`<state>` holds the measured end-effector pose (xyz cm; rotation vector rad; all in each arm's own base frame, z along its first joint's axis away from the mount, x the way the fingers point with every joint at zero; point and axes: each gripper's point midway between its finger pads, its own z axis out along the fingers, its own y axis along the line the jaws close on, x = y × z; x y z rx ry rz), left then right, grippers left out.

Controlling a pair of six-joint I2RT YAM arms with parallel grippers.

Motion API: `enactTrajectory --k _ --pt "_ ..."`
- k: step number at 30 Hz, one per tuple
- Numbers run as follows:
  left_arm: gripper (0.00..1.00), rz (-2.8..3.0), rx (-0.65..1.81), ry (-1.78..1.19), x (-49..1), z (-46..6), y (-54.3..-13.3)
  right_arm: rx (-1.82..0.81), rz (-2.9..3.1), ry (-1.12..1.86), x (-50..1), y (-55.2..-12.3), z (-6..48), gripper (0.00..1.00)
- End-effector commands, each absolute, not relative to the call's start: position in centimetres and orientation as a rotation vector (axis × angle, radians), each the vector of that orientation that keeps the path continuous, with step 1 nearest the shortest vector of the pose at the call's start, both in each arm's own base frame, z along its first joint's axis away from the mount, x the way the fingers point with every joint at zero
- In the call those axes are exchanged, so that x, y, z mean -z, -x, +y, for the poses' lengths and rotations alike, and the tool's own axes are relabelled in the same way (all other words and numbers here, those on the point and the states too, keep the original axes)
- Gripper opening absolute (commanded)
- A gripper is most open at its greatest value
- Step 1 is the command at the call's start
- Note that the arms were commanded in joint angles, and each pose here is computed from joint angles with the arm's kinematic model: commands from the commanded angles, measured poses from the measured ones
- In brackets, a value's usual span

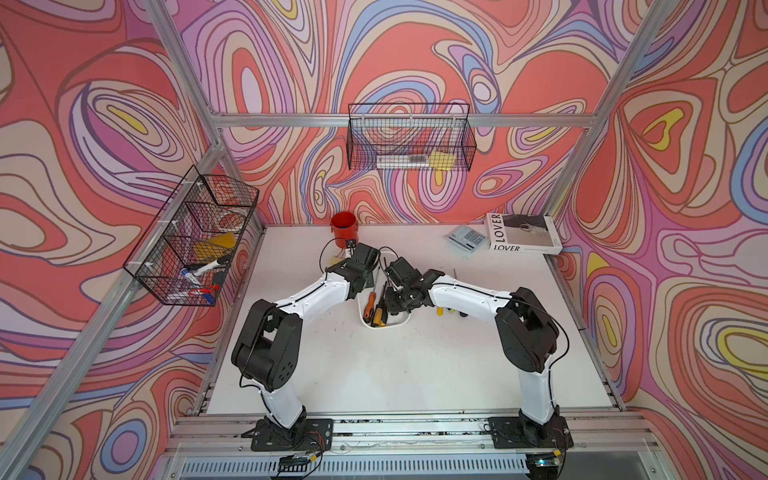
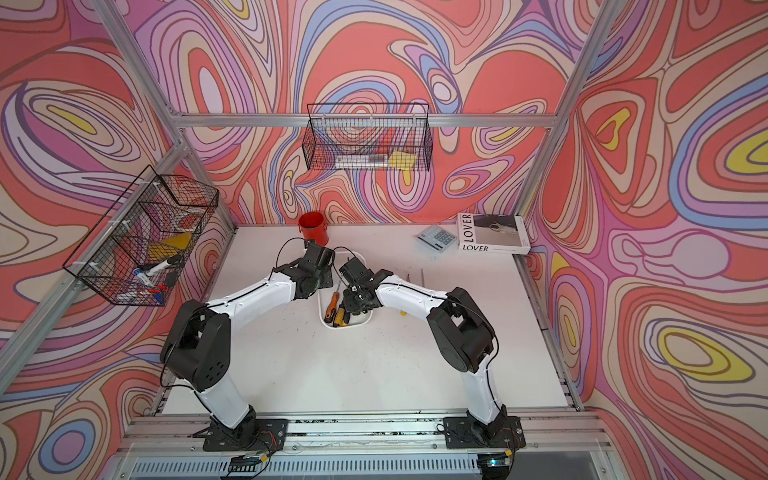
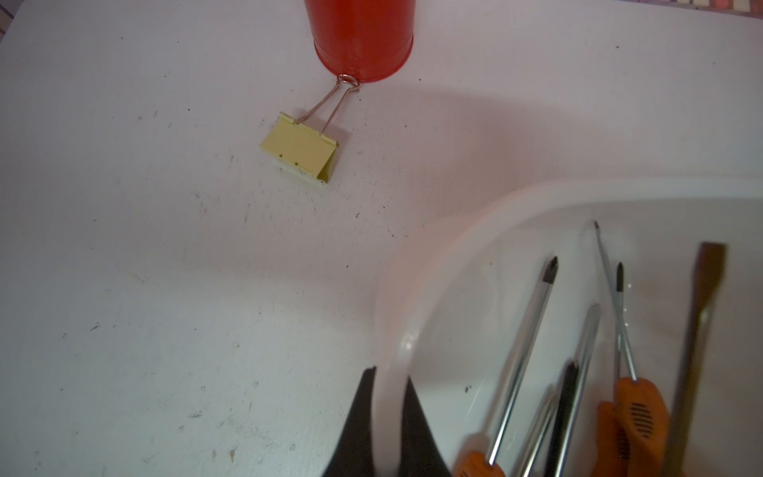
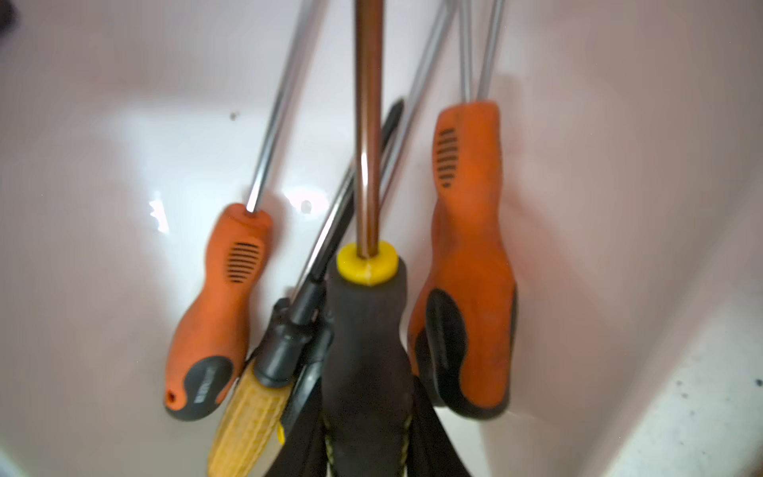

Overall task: Take out the screwdriver from the storage box
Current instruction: Pick up the screwdriver from the storage box, then place the screwdriver at the center of the board.

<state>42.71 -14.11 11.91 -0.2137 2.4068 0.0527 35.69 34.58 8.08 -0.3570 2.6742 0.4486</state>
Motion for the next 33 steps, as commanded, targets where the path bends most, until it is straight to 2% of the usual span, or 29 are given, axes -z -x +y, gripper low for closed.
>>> enactTrajectory --k 1,16,23,33 --pt "0.0 2.375 -0.036 0.222 -13.3 -14.1 -42.9 -0.444 2.603 0.358 -10.8 -36.6 34.5 0.0" --pt "0.0 2.381 -0.035 0.222 -13.0 -14.2 -42.9 -0.302 2.532 0.319 -15.9 -37.4 30.3 0.0" --pt "0.0 2.379 -0.037 0.213 -13.1 -14.2 -43.0 -0.194 2.55 0.154 -17.2 -39.0 22.5 0.0" --pt "0.0 2.386 -0.038 0.211 -12.7 -14.3 -43.0 0.078 2.695 -0.022 -13.9 -38.9 11.8 0.0"
